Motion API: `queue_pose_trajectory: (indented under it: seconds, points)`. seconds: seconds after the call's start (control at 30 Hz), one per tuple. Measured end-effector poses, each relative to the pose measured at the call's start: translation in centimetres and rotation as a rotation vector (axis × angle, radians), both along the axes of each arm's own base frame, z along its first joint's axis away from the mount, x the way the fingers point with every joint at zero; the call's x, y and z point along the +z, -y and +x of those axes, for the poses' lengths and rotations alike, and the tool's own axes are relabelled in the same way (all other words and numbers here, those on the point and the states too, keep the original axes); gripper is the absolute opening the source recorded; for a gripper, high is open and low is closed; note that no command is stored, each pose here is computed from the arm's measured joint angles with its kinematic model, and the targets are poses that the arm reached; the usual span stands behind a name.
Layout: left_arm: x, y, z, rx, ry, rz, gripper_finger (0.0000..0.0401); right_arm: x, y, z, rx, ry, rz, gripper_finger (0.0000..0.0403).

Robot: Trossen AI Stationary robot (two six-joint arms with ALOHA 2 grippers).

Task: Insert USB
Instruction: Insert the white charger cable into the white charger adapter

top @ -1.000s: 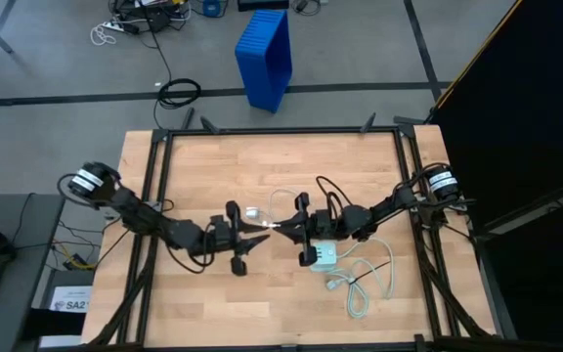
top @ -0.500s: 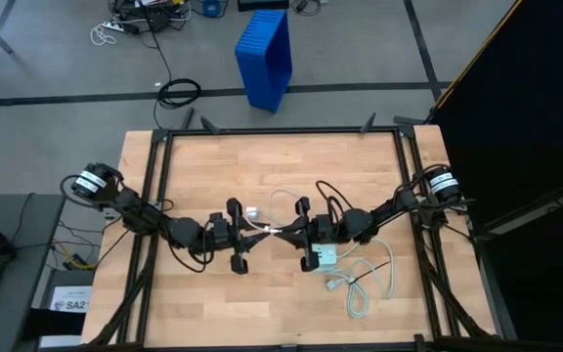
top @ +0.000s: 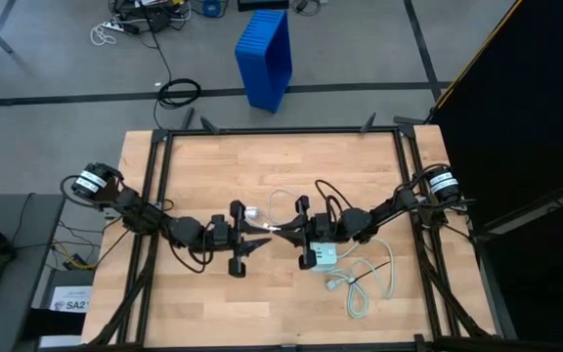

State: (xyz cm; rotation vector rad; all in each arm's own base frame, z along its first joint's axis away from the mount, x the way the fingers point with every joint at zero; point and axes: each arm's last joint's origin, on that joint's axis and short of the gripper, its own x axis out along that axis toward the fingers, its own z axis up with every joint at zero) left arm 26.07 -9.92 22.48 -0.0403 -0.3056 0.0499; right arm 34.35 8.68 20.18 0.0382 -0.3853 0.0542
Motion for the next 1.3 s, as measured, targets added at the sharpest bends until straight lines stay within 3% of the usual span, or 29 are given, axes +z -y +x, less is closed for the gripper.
queue_pose_trajectory:
  seconds: [0.43, 0.67, 0.8, 1.0, 1.3]
  points:
    - [-0.2, 0.2, 1.6, 0.007, -0.062, 0.012, 0.0072, -0.3, 0.1, 0.1, -0.029, -0.034, 0.000, 0.0000]
    - [-0.6, 1.6, 1.2, -0.071, -0.103, 0.170, 0.0072, -0.2, -0.1, 0.1, -0.030, -0.027, 0.001, 0.0000]
    - [-0.4, 1.7, 0.9, -0.083, -0.161, 0.194, 0.0077, -0.1, -0.6, -0.1, -0.025, -0.014, -0.010, 0.0000]
    - [0.2, 1.5, 0.5, -0.084, -0.149, 0.176, 0.0096, 0.2, -1.4, -0.5, -0.015, 0.021, -0.027, 0.0000]
    - [0.5, -0.1, 1.1, 0.021, -0.127, 0.103, 0.0118, 0.1, -1.6, -0.5, 0.006, 0.013, -0.008, 0.0000]
